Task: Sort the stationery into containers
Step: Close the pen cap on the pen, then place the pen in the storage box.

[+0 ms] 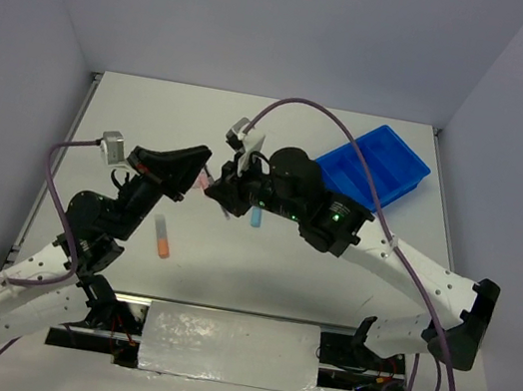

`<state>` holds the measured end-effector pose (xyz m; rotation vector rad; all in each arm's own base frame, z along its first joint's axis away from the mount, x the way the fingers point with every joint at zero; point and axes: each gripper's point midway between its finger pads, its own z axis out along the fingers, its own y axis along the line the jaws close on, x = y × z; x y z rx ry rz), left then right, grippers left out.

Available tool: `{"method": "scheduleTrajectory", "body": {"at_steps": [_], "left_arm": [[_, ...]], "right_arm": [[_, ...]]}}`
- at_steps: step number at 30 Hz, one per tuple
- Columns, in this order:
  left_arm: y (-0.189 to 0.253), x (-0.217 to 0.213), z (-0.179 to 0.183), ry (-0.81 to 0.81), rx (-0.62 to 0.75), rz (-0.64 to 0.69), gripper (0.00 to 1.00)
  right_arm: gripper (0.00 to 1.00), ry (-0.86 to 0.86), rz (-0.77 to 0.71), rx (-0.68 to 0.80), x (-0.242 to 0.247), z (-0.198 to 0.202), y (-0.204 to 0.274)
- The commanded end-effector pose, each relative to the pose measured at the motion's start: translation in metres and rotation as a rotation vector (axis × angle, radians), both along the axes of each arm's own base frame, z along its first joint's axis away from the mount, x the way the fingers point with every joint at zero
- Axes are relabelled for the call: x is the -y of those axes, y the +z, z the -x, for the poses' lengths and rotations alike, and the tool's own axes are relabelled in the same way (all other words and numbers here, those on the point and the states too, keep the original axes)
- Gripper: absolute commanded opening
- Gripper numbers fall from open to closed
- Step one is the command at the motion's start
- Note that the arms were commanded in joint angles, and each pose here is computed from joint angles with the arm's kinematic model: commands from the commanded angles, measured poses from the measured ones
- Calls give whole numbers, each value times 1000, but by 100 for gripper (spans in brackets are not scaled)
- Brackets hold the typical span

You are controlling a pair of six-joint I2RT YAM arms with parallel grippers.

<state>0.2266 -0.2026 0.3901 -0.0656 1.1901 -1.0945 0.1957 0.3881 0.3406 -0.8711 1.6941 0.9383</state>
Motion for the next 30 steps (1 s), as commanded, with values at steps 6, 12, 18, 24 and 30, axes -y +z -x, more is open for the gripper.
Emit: {"method": "scheduleTrajectory", "body": {"at_steps": [6, 12, 18, 24, 30], "left_arm": [[-90, 25, 20, -142, -285, -312, 0], [-12, -137, 5, 618, -571, -179, 99], [11, -180, 32, 696, -537, -240, 99], [-33, -159, 31, 588, -507, -401, 99], [-80, -146, 22, 571, -529, -557, 99]], "right_arm": [[0, -79, -341, 323, 18, -30, 124], [0, -379, 168, 339, 108, -86, -35], [0, -574, 535, 352, 204, -144, -99], [0, -502, 793, 286, 257, -204, -146], [0, -445, 953, 111, 296, -244, -182]]}}
